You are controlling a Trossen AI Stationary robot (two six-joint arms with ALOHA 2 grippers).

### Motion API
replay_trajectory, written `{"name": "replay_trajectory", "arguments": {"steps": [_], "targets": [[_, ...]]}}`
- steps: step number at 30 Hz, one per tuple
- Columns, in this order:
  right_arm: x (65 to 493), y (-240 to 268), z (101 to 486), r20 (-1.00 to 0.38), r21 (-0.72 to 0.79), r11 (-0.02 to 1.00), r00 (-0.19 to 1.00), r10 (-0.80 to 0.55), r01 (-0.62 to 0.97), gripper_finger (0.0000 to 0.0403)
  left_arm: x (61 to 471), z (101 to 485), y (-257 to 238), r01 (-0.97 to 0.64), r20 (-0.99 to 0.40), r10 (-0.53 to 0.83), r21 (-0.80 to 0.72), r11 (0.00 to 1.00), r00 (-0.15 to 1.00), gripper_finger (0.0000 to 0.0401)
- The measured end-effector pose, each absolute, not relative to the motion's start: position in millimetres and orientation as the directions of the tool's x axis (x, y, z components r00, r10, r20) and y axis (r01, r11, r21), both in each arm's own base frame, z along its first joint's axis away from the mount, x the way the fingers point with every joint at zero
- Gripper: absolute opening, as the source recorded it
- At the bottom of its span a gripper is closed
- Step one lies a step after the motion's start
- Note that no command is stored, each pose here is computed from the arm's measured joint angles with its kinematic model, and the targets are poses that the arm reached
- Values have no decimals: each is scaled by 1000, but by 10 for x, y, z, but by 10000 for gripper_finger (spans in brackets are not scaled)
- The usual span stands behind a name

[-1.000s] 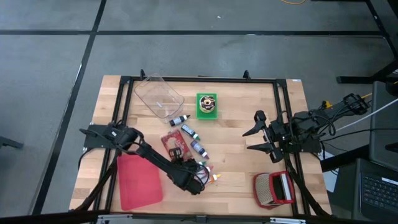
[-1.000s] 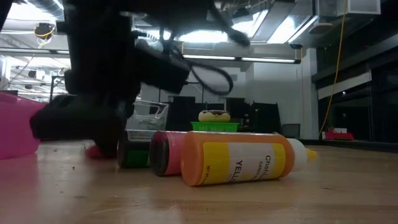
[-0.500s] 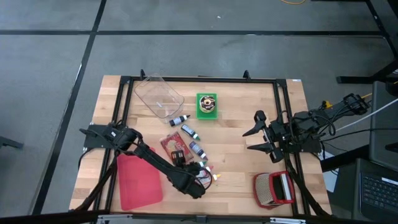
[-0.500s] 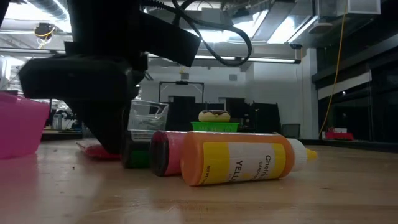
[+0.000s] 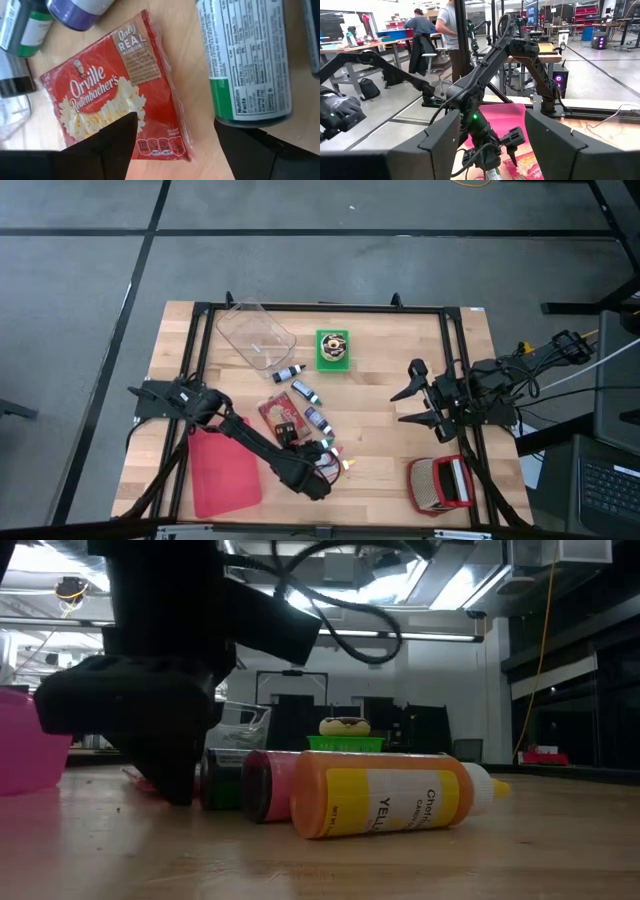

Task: Pick & Place Food Item
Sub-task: Put the red popcorn bag into the pink bin

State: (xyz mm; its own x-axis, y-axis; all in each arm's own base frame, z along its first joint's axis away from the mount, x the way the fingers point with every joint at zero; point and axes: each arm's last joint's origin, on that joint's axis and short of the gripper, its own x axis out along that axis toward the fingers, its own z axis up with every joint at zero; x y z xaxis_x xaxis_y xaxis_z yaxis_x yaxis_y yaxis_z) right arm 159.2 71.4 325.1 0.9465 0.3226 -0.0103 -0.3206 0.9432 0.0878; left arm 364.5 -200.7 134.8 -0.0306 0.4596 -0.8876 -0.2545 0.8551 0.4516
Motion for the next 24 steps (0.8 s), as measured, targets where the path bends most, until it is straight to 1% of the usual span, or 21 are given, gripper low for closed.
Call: {"name": "replay_trajectory", "arguments": {"steps": [2,7,12,19,21,24], "targets": [[1592,714,3242,-19,86,943,946,323,-320,226,3651,1249,-2010,-244,-887,458,459,854,-62,267],[1592,715,3229,-32,77,944,946,323,-319,226,3613,1214,-2031,-255,-855,516,513,820,-61,267],[1592,715,3230,-31,65,945,946,322,-320,226,3622,1203,-1960,-255,-857,504,514,819,-110,267],[1592,715,3224,-37,63,945,945,324,-321,226,3668,1181,-1842,-251,-853,499,522,815,-151,266],[1590,720,3224,-37,64,938,939,342,-340,226,3673,1180,-1811,-250,-851,499,526,813,-166,257],[1588,725,3224,-37,64,934,934,355,-352,226,3685,1168,-1768,-254,-847,499,531,808,-183,215]]}}
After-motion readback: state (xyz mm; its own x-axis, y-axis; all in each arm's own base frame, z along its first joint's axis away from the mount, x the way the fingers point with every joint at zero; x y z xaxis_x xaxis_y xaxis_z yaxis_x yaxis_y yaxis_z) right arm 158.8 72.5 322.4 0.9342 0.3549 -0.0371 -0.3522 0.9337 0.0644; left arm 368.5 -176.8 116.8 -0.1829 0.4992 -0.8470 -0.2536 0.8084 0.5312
